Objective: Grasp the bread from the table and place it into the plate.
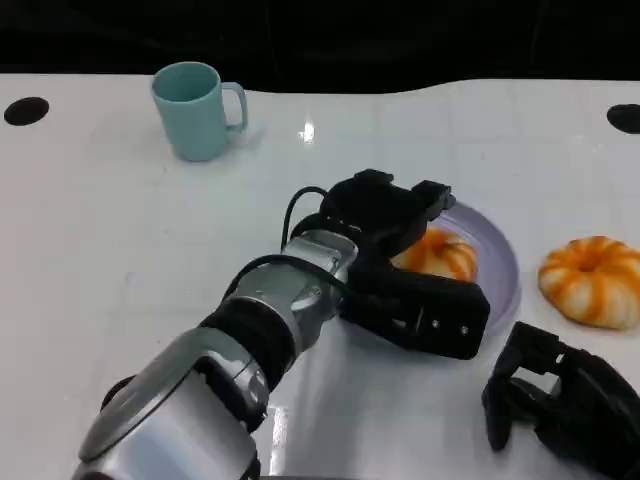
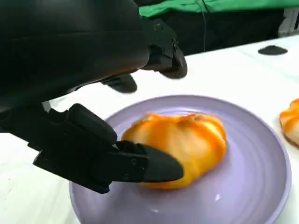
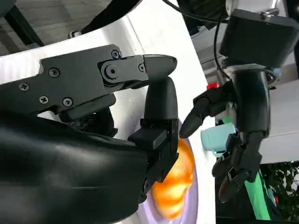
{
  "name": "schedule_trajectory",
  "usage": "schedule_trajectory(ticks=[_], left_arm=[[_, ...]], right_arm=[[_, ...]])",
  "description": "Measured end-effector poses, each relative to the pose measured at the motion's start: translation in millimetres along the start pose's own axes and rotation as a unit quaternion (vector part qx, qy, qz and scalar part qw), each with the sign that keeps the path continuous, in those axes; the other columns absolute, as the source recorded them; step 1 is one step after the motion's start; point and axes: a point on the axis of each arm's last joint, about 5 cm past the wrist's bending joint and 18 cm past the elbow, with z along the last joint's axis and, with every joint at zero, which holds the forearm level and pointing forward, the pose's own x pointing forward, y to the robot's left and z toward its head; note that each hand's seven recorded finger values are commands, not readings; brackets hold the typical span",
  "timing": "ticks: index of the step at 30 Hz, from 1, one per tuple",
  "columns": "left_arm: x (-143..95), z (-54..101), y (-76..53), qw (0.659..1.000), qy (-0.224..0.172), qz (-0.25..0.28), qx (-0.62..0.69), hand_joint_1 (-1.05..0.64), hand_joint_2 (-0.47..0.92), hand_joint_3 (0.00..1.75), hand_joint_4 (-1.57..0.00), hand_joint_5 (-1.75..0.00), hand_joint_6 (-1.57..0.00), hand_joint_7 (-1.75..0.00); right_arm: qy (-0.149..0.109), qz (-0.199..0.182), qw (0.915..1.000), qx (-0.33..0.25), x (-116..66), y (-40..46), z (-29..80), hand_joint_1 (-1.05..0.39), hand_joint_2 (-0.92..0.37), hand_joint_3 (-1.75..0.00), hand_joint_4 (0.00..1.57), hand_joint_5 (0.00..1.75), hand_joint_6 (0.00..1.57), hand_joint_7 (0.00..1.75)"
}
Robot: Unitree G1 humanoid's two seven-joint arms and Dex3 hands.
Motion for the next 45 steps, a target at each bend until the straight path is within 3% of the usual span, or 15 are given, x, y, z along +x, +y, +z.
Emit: schedule_trajectory(ticks=[7,15,23,27,31,36,40,45], left_arm=[[-1.3,-5.4,3.8,1.000,0.002,-0.011,0.006,-1.04,0.92,0.72,0.00,-0.22,0.00,-0.28],[-12.3,-22.9,20.0,1.000,-0.026,0.011,-0.001,-0.93,0.92,0.65,0.00,-0.35,0.00,-0.37],[-47.8,-49.0,12.2,0.993,-0.037,0.028,-0.106,-0.77,0.92,0.48,-0.01,-0.52,-0.04,-0.39],[-67.2,-59.7,6.2,0.984,-0.051,0.057,-0.163,-0.67,0.92,0.36,-0.12,-0.60,-0.14,-0.42],[-85.9,-67.8,-8.4,0.966,-0.071,0.100,-0.228,-0.59,0.92,0.30,-0.26,-0.66,-0.27,-0.45],[-108.4,-74.6,-28.2,0.934,-0.101,0.172,-0.298,-0.50,0.92,0.30,-0.44,-0.77,-0.43,-0.52],[-122.3,-77.8,-40.2,0.899,-0.115,0.222,-0.360,-0.41,0.92,0.30,-0.49,-0.90,-0.50,-0.61],[-139.8,-78.6,-53.5,0.875,-0.117,0.243,-0.403,-0.36,0.90,0.37,-0.61,-1.03,-0.59,-0.73]], right_arm=[[0.006,-0.003,1.0000,0.004,1.1,0.0,0.9,-0.57,-0.92,-0.19,0.80,1.71,0.77,1.43],[0.019,-0.011,0.9996,0.020,2.6,0.5,4.5,-0.56,-0.92,-0.18,0.78,1.68,0.77,1.37],[0.025,-0.014,0.9995,0.014,1.1,-0.7,5.1,-0.55,-0.92,-0.17,0.78,1.69,0.76,1.40],[0.027,-0.014,0.9995,0.013,1.4,-1.0,5.2,-0.56,-0.92,-0.17,0.77,1.74,0.76,1.46],[0.028,-0.014,0.9994,0.014,2.1,-1.2,5.1,-0.56,-0.92,-0.15,0.77,1.75,0.76,1.47],[0.030,-0.017,0.9994,0.008,2.7,-0.8,5.5,-0.56,-0.92,-0.17,0.77,1.75,0.74,1.52],[0.029,-0.017,0.9994,0.008,1.9,-0.4,5.4,-0.59,-0.92,-0.17,0.78,1.74,0.75,1.51],[0.029,-0.018,0.9994,0.008,1.7,-0.1,5.1,-0.57,-0.92,-0.17,0.77,1.74,0.75,1.46]])
